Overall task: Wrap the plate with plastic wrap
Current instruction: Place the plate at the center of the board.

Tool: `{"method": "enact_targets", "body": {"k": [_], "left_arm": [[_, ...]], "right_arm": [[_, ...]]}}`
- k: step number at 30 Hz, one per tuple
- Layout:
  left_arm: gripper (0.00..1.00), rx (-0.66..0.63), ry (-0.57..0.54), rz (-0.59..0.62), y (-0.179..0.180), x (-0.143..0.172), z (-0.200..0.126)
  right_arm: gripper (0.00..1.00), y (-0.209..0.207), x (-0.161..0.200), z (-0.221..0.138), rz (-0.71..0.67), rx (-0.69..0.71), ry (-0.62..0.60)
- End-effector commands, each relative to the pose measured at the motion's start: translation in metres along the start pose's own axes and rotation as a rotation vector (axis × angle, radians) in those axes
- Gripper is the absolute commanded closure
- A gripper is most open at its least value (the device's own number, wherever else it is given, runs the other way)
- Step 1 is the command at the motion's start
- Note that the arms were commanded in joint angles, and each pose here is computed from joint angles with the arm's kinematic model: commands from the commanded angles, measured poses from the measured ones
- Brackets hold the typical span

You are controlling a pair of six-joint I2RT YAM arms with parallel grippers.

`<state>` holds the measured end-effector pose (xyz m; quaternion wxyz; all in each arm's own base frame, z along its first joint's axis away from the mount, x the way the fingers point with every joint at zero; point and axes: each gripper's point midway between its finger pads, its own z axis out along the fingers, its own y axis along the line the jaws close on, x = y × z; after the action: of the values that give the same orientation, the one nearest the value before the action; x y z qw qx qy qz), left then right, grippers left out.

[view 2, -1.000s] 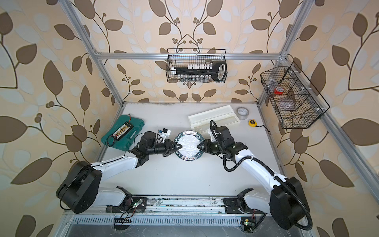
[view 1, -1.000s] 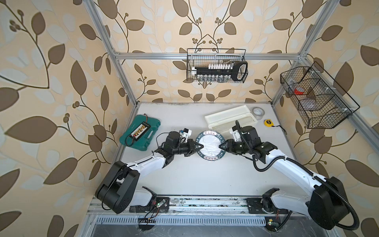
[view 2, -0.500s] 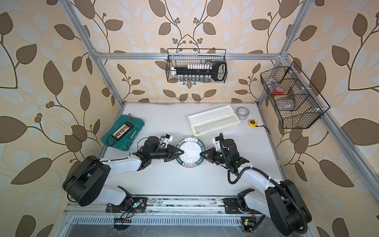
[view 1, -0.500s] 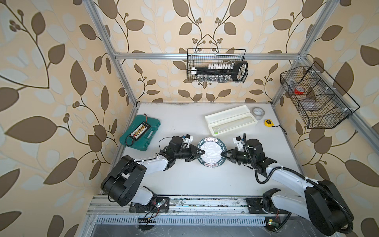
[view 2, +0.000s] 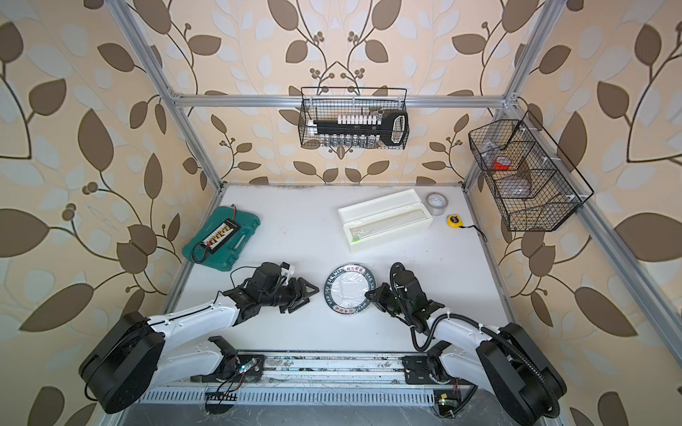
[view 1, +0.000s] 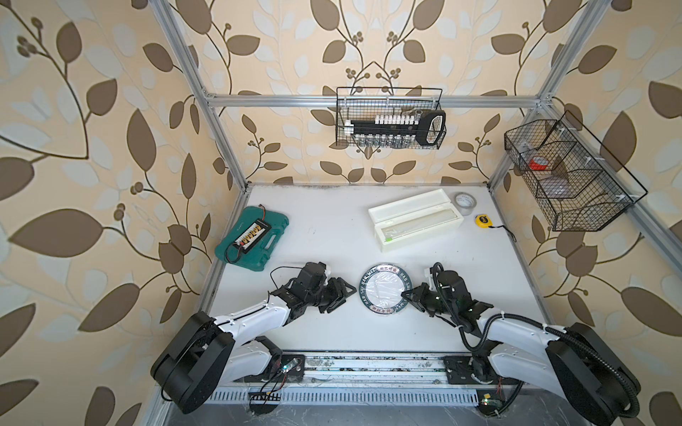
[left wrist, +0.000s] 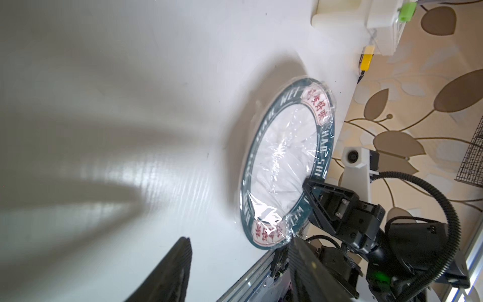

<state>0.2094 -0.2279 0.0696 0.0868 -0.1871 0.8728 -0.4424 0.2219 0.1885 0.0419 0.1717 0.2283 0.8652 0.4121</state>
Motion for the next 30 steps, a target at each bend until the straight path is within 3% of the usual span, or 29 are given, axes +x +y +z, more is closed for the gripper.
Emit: {"method": "enact_targets", "body": {"k": [1,5,9,12,17,22,30], "left_arm": [[0.39,0.053,-0.043,-0.003,-0.017,-0.006,0.002],[0.39,0.047,-0.016,-0.007,-0.017,0.000,0.006],[0.39,0.018,0.003,-0.013,-0.011,0.006,0.003],[0.38,0.011,0.019,-0.015,-0.008,0.015,0.007],[0.38,0.033,0.055,-0.019,-0.010,0.026,0.032],[0.45,0.041,0.057,0.004,-0.018,0.021,0.048],[0.57,0.013,0.044,0.051,-0.022,0.009,0.064]], "right_arm": [[0.97,-0.005,-0.014,0.002,0.069,0.036,-0.137],[0.59,-0.002,0.004,0.007,0.062,0.083,-0.049],[0.41,-0.026,0.026,-0.014,-0.002,0.206,0.068],[0.33,-0.042,0.017,-0.032,-0.097,0.307,0.108],[0.32,-0.031,-0.007,-0.025,-0.292,0.398,0.191],[0.34,-0.013,-0.024,0.002,-0.338,0.368,0.196],[0.60,0.010,0.011,0.029,-0.272,0.204,0.284]]}}
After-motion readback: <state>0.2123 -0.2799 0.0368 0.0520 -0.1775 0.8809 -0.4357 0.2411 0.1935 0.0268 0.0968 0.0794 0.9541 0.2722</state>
